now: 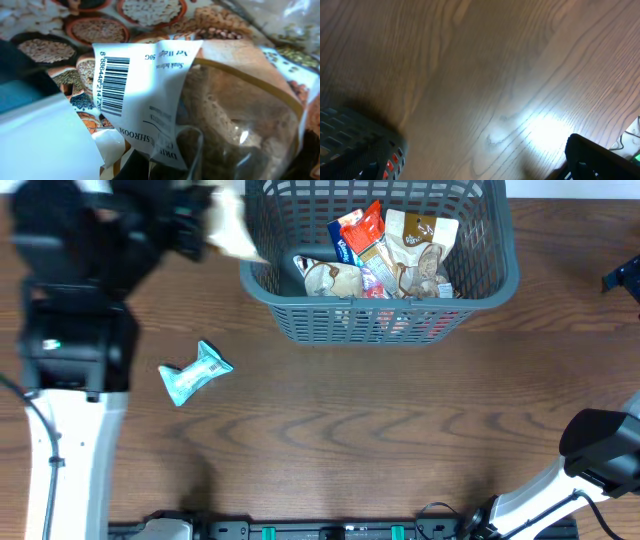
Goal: Pack container
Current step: 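Lift the tan wrapper with left gripper and carry it into the basket, then release the wrapper and retract left gripper toward the light-blue pack, then move left gripper down over the light-blue wipes pack, then close left gripper on the light-blue wipes pack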
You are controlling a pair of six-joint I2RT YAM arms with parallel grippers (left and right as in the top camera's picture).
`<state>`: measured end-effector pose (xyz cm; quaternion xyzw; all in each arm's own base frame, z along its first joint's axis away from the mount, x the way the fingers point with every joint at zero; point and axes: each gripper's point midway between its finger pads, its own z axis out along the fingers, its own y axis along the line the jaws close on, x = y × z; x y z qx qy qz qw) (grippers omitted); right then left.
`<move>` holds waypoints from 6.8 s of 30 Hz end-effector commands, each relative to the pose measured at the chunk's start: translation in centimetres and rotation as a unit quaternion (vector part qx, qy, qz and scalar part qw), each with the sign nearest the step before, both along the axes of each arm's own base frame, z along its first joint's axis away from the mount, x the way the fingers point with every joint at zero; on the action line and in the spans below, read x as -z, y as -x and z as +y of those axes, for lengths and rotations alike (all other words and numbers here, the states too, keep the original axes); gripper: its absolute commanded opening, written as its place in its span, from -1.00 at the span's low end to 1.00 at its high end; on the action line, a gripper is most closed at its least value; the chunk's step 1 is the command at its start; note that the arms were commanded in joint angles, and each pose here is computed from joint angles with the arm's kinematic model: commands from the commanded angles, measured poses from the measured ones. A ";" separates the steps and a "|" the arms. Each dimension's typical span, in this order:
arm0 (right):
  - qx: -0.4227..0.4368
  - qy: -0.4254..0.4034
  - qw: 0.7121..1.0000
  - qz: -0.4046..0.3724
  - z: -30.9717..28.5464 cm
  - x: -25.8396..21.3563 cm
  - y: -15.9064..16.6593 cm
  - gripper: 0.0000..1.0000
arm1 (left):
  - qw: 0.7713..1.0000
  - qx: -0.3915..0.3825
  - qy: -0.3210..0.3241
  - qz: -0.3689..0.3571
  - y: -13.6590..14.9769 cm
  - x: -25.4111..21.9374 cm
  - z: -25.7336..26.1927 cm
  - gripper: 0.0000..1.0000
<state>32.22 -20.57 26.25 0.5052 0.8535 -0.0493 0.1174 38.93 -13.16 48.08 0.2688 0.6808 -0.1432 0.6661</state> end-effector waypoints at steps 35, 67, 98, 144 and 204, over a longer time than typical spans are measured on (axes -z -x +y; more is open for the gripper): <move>0.003 0.000 1.000 0.000 -0.1 -0.1 0.2 0.99 | 0.983 0.031 -0.045 0.174 -10.4 18.5 -10.2 0.48; 0.003 0.000 1.000 0.000 -0.1 -0.1 0.2 0.98 | 0.971 -0.224 -0.085 -0.003 7.8 -1.4 6.1 0.97; 0.003 0.000 1.000 0.000 -0.1 -0.1 0.2 0.99 | 0.688 -0.257 -0.373 0.567 7.3 30.2 19.2 0.97; 0.003 0.000 1.000 0.000 -0.1 -0.1 0.2 0.99 | 0.759 -0.028 -0.106 0.641 10.9 35.8 15.2 0.97; 0.003 0.000 1.000 0.000 -0.1 -0.1 0.2 0.99 | 0.204 -0.691 0.409 0.560 7.6 44.2 15.2 0.97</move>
